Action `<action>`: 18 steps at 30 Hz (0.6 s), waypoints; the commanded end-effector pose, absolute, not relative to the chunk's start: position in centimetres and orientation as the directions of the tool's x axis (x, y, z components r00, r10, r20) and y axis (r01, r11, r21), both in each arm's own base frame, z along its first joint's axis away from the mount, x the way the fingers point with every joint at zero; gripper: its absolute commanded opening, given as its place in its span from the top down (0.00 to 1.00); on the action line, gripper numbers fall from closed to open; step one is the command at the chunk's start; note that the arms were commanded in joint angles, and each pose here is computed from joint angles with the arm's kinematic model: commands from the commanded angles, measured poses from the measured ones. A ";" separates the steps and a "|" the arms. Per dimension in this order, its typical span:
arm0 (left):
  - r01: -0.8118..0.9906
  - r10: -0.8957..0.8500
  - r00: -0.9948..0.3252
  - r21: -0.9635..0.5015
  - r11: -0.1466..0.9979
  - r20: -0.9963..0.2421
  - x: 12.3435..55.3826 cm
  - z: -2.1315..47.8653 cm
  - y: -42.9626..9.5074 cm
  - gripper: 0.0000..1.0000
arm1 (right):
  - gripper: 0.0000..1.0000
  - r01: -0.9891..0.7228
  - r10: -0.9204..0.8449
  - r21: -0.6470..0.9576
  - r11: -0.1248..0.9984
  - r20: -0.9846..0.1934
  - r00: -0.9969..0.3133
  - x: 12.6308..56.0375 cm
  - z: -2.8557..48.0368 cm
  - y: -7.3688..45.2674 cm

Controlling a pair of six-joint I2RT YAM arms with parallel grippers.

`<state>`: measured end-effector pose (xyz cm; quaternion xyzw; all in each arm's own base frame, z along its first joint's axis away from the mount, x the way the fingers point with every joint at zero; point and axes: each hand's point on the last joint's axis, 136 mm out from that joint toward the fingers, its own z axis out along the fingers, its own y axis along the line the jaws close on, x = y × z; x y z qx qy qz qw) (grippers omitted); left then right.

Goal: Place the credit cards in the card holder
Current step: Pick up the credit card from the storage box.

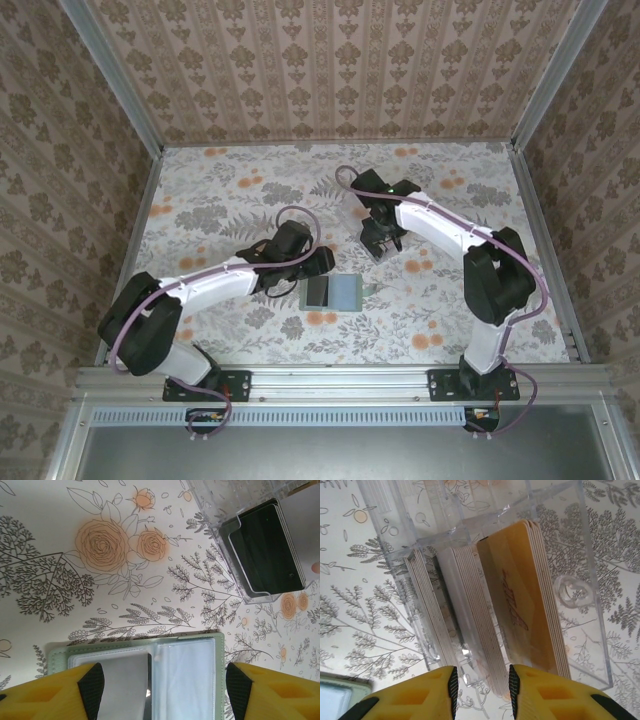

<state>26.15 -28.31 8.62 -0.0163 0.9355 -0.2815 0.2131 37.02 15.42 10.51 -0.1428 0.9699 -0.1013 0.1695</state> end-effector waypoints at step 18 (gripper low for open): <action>0.104 -0.154 -0.903 -0.551 0.828 -0.401 26.3 9.1 -28.9 0.31 | 0.64 -0.262 -0.456 -0.560 0.786 -0.237 -0.858 38.8 8.8 14.6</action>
